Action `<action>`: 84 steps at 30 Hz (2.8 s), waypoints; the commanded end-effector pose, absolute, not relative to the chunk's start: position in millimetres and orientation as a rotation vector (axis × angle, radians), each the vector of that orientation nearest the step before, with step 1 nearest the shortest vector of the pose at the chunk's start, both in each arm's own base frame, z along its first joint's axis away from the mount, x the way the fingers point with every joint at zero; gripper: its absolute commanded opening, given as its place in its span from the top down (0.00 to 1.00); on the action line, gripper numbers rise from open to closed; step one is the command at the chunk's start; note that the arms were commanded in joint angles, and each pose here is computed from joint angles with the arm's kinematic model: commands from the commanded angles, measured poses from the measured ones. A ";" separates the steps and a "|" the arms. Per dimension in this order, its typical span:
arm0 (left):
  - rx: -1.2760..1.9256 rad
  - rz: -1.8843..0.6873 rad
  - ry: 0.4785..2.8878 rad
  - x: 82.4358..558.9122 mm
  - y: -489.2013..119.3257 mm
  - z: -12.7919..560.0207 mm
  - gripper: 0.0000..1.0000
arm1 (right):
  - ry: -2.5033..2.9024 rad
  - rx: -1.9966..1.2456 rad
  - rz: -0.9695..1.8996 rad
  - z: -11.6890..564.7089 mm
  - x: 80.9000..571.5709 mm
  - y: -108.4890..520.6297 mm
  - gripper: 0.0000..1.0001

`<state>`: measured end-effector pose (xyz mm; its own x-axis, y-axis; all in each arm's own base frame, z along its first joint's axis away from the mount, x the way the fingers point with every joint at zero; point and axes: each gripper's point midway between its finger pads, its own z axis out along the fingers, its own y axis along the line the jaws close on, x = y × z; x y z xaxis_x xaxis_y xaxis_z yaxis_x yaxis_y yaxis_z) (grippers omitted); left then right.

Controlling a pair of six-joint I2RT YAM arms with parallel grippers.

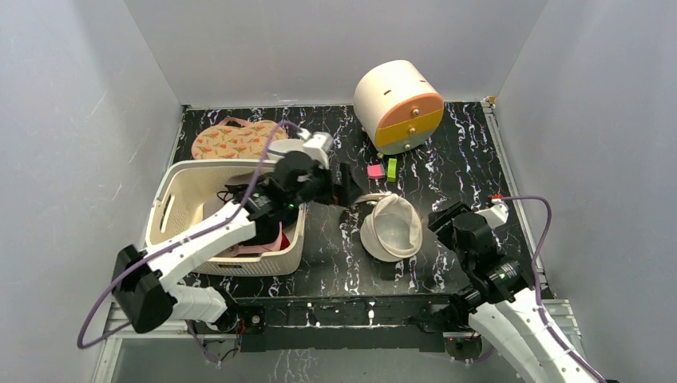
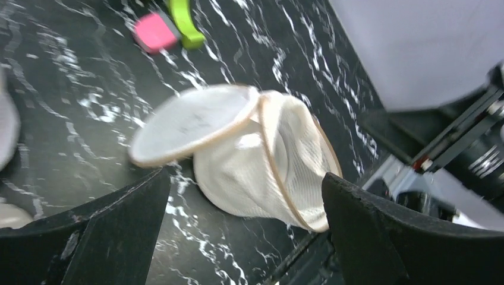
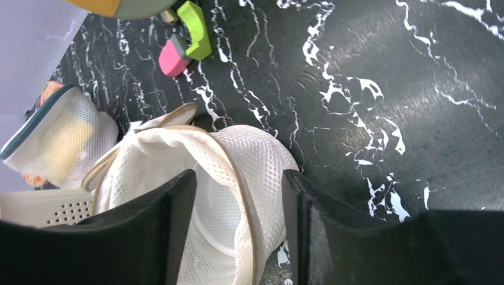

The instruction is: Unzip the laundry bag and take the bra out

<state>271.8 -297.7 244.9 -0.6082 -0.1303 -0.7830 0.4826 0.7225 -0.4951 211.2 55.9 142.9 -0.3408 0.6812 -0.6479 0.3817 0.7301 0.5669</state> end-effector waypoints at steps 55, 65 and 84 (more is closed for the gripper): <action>-0.761 -0.412 2.454 318.3 -341.5 71.5 0.44 | 1.850 0.451 0.688 212.0 206.0 97.1 0.27; -0.869 -0.319 2.528 315.9 -330.1 43.1 0.45 | 1.851 0.454 0.688 211.3 206.1 97.0 0.27; -0.071 -0.874 2.063 335.0 -360.7 164.4 1.00 | 1.780 0.420 0.656 259.4 197.4 84.3 0.27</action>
<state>333.0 -339.5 99.9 -0.7295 -0.4296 -0.5323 -0.0962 0.8348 -0.5420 198.4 89.2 222.1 -0.3745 0.5797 -0.7236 0.0100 0.7829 0.6221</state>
